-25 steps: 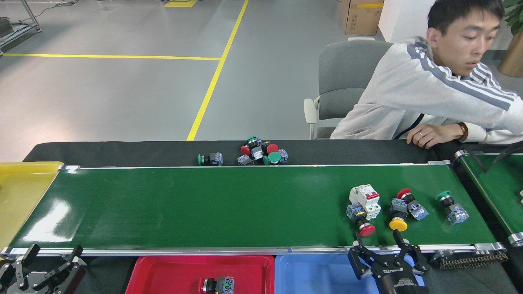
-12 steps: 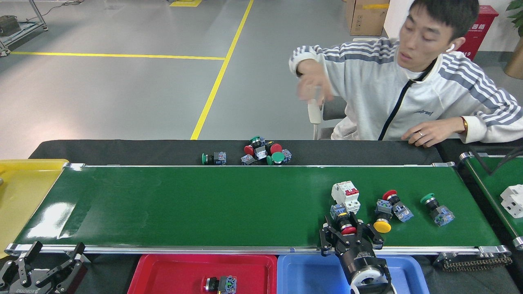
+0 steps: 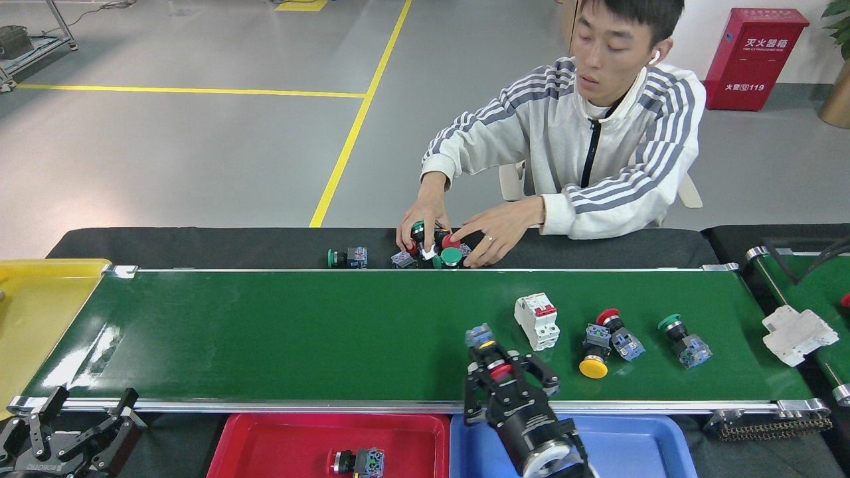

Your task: Pick switch part from conveyor to tray

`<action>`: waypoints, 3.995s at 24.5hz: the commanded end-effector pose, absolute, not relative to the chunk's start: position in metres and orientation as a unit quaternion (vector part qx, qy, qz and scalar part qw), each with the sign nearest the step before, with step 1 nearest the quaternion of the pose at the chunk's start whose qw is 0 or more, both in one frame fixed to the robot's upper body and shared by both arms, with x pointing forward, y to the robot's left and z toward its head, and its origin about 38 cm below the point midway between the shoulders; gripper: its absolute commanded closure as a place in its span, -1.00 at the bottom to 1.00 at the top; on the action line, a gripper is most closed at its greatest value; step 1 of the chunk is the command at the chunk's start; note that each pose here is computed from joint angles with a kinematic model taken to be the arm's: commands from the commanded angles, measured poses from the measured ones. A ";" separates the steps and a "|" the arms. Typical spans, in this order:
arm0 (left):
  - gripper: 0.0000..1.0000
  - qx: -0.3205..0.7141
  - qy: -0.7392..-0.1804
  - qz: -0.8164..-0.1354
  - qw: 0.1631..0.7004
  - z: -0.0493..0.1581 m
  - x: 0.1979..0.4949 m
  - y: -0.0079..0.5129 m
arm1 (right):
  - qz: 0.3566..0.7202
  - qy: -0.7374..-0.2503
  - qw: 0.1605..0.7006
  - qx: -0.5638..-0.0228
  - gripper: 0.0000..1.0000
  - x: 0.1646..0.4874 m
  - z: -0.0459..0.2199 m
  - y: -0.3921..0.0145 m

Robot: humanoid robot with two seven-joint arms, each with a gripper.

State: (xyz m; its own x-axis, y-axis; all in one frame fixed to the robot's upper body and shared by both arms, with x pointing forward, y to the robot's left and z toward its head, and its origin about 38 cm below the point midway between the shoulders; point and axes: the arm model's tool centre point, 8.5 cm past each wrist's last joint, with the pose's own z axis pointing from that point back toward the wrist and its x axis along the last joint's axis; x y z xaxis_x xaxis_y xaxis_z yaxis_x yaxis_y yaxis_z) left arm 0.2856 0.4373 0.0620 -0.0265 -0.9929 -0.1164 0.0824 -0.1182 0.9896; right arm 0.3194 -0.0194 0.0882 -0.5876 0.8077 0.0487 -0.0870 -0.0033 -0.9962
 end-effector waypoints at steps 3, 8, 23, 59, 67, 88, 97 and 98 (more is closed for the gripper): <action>-1.00 0.513 -0.457 -0.553 0.472 0.073 0.291 0.441 | 0.667 -0.644 0.283 -0.248 -1.00 0.295 0.094 0.020; -1.00 0.499 -0.470 -0.562 0.462 0.072 0.293 0.431 | 0.655 -0.647 0.298 -0.252 -1.00 0.291 0.098 0.014; -1.00 0.501 -0.464 -0.561 0.468 0.071 0.281 0.436 | 0.438 -0.492 0.561 -0.502 -0.99 0.287 0.052 -0.208; -1.00 0.497 -0.475 -0.567 0.453 0.076 0.290 0.429 | 0.588 -0.562 0.464 -0.351 0.96 0.387 0.078 -0.044; -1.00 0.487 -0.506 -0.575 0.419 0.092 0.298 0.392 | 0.669 -0.643 0.304 -0.217 -1.00 0.300 0.077 0.027; -1.00 0.445 -0.497 -0.637 0.388 0.063 0.386 0.182 | 0.435 -0.493 0.591 -0.469 -1.00 0.309 0.043 -0.215; -1.00 0.456 -0.463 -0.633 0.421 0.055 0.434 0.195 | 0.485 -0.507 0.567 -0.433 -1.00 0.357 0.049 -0.168; -1.00 0.456 -0.457 -0.634 0.426 0.053 0.438 0.197 | 0.489 -0.508 0.565 -0.429 -1.00 0.358 0.049 -0.164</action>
